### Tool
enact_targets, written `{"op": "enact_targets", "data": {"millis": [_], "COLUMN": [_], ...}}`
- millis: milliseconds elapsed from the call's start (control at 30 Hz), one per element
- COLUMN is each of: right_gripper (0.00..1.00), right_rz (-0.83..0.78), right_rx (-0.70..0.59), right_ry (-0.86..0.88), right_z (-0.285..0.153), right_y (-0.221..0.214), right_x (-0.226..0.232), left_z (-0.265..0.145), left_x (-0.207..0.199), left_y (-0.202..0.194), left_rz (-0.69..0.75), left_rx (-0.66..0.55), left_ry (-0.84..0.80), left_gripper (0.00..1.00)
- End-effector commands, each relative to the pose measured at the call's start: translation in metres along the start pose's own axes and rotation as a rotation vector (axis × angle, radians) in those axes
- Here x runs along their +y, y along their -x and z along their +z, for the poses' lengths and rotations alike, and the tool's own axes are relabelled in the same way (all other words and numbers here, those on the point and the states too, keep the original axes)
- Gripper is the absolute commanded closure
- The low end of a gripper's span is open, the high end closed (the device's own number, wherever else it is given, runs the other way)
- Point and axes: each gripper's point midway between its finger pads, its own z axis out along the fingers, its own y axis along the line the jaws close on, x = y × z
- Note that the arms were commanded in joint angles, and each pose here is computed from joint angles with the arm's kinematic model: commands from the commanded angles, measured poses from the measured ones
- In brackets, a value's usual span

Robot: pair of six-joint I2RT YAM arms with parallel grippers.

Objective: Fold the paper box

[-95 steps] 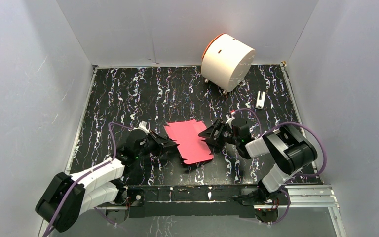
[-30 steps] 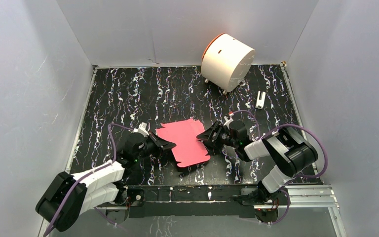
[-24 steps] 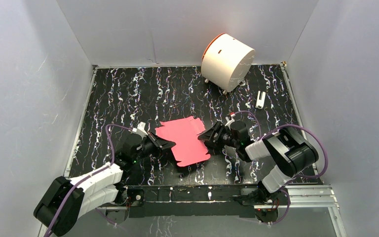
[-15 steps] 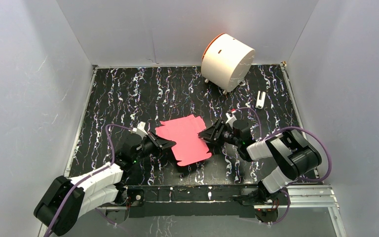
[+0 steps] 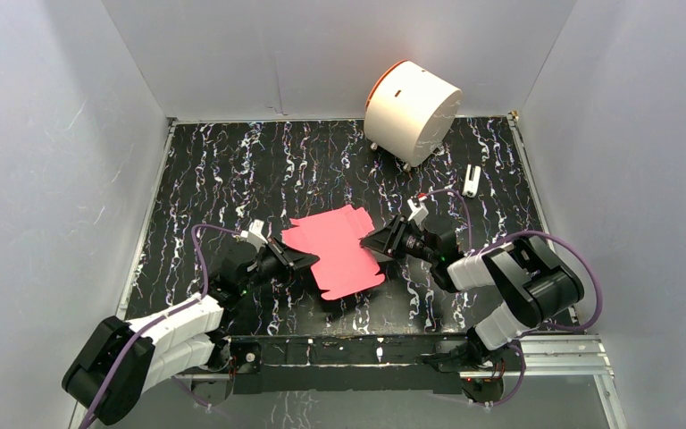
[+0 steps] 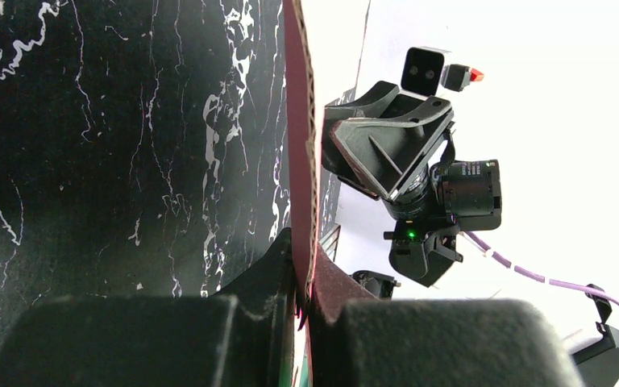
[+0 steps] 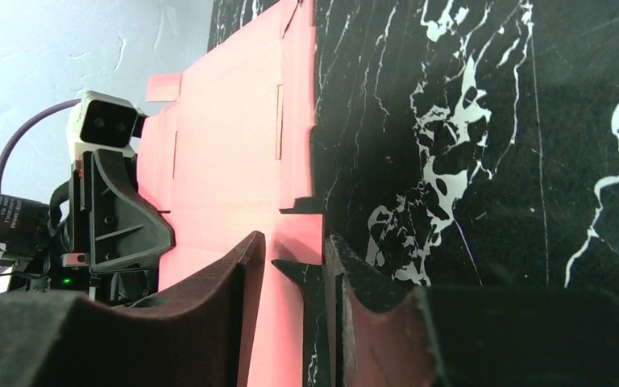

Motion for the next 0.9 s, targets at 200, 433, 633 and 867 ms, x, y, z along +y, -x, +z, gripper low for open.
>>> {"op": "enact_targets", "data": {"millis": [200, 433, 633, 867], "right_gripper": [0.82, 0.93, 0.92, 0.90], "right_rz": [-0.099, -0.166, -0.272, -0.403], "right_rx": [-0.012, 0.016, 0.017, 0.016], "right_ry": [0.146, 0.111, -0.020, -0.231], "right_z": [0.001, 0.001, 0.002, -0.001], "right_y": [0.004, 0.001, 0.007, 0.016], "right_x": [0.022, 0.017, 0.003, -0.008], "left_z": [0.002, 0.008, 0.018, 0.029], "left_x": [-0.013, -0.004, -0.003, 0.002], "left_y": [0.001, 0.005, 0.012, 0.014], "left_rz": [0.017, 0.062, 0.120, 0.139], "left_rx": [0.010, 0.001, 0.000, 0.021], "left_ry": [-0.039, 0.030, 0.097, 0.136], "left_gripper": [0.97, 0.96, 0.96, 0.95]}}
